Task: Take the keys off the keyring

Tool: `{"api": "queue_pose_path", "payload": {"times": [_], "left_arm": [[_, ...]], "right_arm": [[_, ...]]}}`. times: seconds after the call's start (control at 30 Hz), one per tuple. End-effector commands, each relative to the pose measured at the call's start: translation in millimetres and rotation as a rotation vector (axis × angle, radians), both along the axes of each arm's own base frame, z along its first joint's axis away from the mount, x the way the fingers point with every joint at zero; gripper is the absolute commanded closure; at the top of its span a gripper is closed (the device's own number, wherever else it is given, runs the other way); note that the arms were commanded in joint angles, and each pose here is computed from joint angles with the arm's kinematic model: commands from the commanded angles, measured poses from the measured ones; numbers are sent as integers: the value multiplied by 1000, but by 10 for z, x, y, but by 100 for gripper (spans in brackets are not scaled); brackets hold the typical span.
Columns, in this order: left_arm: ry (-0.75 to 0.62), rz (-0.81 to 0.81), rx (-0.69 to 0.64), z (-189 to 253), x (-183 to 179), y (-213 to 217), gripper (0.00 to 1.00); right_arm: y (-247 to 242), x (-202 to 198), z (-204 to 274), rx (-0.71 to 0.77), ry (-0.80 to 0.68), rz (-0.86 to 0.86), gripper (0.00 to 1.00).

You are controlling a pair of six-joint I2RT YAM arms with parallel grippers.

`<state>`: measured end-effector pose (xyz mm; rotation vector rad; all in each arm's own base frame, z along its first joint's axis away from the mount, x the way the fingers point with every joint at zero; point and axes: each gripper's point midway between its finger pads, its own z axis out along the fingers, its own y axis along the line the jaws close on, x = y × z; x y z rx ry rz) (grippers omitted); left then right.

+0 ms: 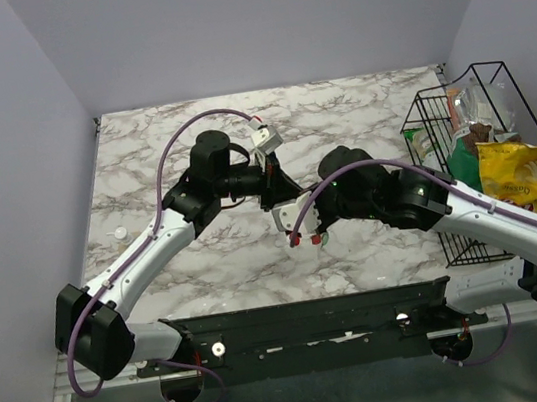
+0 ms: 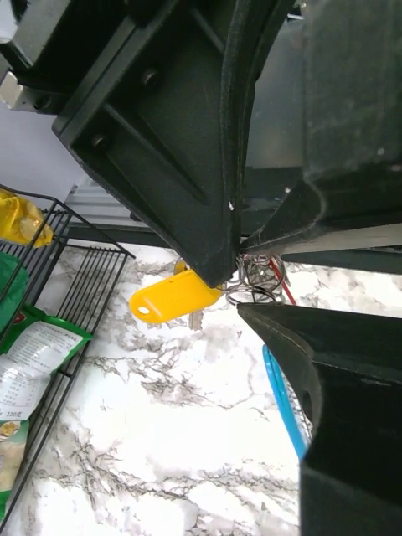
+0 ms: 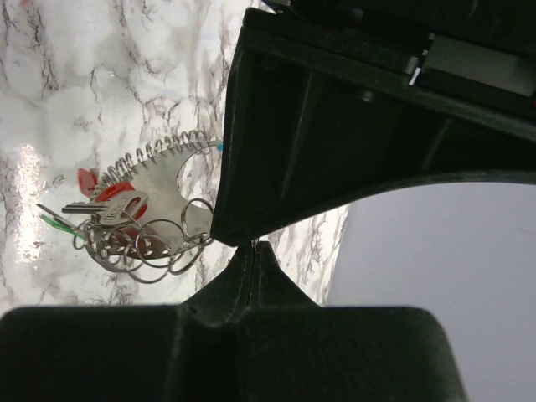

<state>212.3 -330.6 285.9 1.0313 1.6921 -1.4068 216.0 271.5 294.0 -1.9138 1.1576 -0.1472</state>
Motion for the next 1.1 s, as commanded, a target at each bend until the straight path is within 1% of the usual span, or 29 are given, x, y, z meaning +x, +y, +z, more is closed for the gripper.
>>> {"api": "queue_pose_path", "payload": {"times": [0.0, 0.1, 0.13, 0.17, 0.2, 0.23, 0.37, 0.43, 0.5, 0.53, 0.57, 0.6, 0.63, 0.67, 0.73, 0.77, 0.83, 0.87, 0.93, 0.97, 1.03, 1.07], "left_arm": [[-43, 45, -35, 197, 100, 67, 53], [-77, 85, -40, 313, 177, 170, 45], [-93, 101, -36, 340, 202, 192, 44], [-151, 114, -38, 436, 226, 230, 44], [-153, 126, -12, 412, 230, 263, 43], [-181, 168, 7, 431, 295, 300, 42], [-289, 252, 65, 530, 402, 451, 41], [-321, 243, 83, 528, 385, 482, 40], [-349, 220, 99, 507, 349, 502, 40], [-386, 192, 107, 494, 323, 506, 40], [-414, 168, 115, 481, 287, 514, 40], [-411, 139, 138, 418, 231, 525, 40], [-453, 120, 149, 405, 214, 533, 40], [-465, 112, 153, 397, 190, 553, 40], [-462, 86, 175, 285, 139, 572, 40], [-483, 68, 182, 259, 104, 561, 40], [-488, 44, 208, 130, 57, 557, 40], [-509, 31, 215, 110, 29, 537, 41], [-522, 23, 242, 37, 2, 524, 41], [-539, 9, 245, 37, -26, 517, 41], [-567, -24, 254, 43, -104, 490, 41], [-574, -36, 254, 49, -133, 477, 41]], "right_arm": [[65, 14, 298, 101, -78, 13, 99], [17, 33, 256, 95, -74, -1, 99], [-4, 45, 247, 91, -75, -9, 99], [-19, 57, 236, 89, -76, -17, 99], [-37, 61, 216, 84, -73, -25, 99], [-57, 73, 199, 81, -67, -33, 99], [-149, 106, 140, 75, -34, -71, 99], [-199, 158, 112, 68, 1, -111, 99], [-269, 124, -2, 41, 81, -136, 99], [-311, 163, 69, 60, 110, -162, 99], [-326, 67, -92, 14, 209, -150, 99], [-352, 42, -141, 10, 269, -178, 99], [-394, 51, -138, 23, 319, -199, 99], [-374, -41, -162, 27, 400, -177, 99], [-429, -27, -167, 70, 479, -219, 99], [-401, -91, -153, 99, 536, -198, 99], [-419, -75, -196, 139, 632, -244, 99], [-372, -156, -185, 168, 705, -219, 99], [-343, -160, -160, 225, 813, -224, 99], [-275, -240, -112, 264, 887, -184, 99], [-256, -208, -71, 319, 970, -192, 99], [-198, -252, -17, 352, 1026, -158, 99]]}}
